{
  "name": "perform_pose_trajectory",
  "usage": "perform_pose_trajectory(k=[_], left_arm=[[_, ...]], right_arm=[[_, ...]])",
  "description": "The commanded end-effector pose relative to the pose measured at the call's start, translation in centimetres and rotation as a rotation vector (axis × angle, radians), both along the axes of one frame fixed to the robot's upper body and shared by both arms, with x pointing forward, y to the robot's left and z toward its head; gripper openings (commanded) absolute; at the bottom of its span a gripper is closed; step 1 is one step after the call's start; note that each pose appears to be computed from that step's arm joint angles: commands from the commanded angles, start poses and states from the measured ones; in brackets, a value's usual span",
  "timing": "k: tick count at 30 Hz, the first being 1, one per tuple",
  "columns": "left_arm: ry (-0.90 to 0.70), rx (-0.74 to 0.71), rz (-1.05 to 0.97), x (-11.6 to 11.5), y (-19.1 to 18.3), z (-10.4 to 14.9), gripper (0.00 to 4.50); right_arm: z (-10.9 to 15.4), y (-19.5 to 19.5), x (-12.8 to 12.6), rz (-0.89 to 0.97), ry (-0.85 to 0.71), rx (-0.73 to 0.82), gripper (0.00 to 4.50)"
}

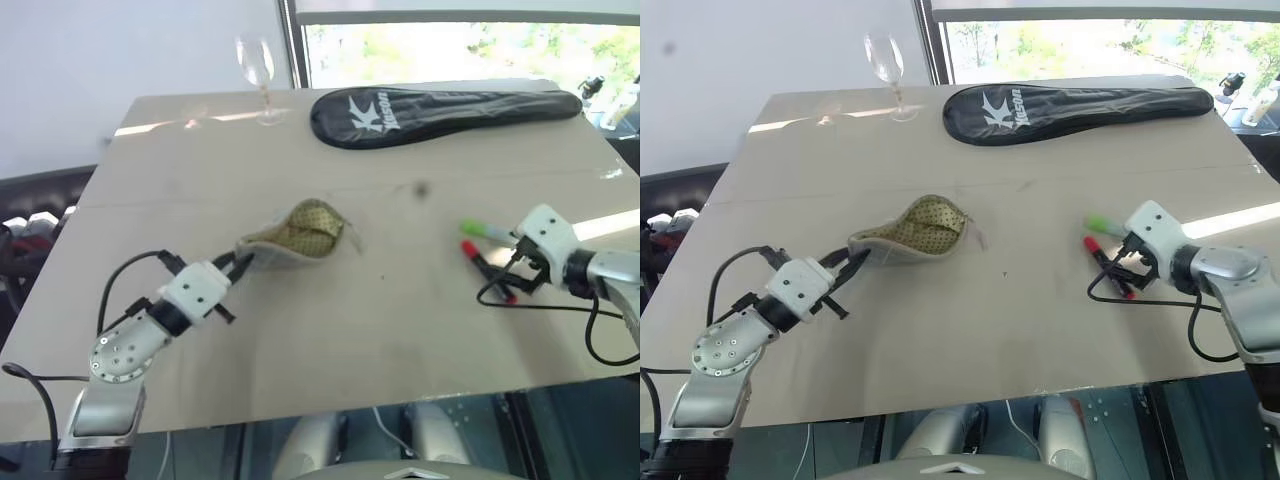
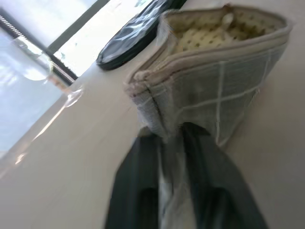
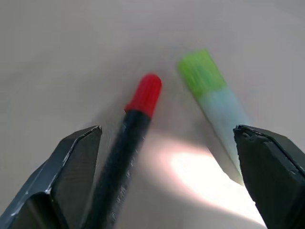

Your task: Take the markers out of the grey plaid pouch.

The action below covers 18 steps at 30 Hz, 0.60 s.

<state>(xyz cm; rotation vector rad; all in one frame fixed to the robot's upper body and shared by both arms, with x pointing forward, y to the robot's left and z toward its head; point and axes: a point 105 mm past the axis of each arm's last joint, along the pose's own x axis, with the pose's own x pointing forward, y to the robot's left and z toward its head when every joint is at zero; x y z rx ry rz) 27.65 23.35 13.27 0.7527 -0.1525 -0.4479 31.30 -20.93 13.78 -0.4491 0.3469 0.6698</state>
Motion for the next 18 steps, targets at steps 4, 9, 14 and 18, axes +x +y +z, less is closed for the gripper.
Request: perform_pose_trajectory(k=[4, 9, 14, 18], left_arm=[[-0.072, 0.072, 0.124, 0.3, 2.4, 1.1, 4.02], [0.093, -0.142, 0.154, -2.7, 2.4, -0.3, 4.47], [0.335, -0.304, 0.205, -6.4, 2.7, -2.6, 4.47], [0.454, -0.371, 0.226, -8.9, 2.8, -3.8, 4.47]], right_arm=[[1.3, 2.7, -3.2, 0.156, -0.037, 0.231, 4.50], [-1.3, 1.5, -6.1, 0.191, 0.070, 0.347, 4.50], [-3.3, -1.7, -7.8, 0.148, 0.112, 0.360, 4.50], [-3.9, -4.4, -8.4, 0.106, 0.109, 0.359, 4.50]])
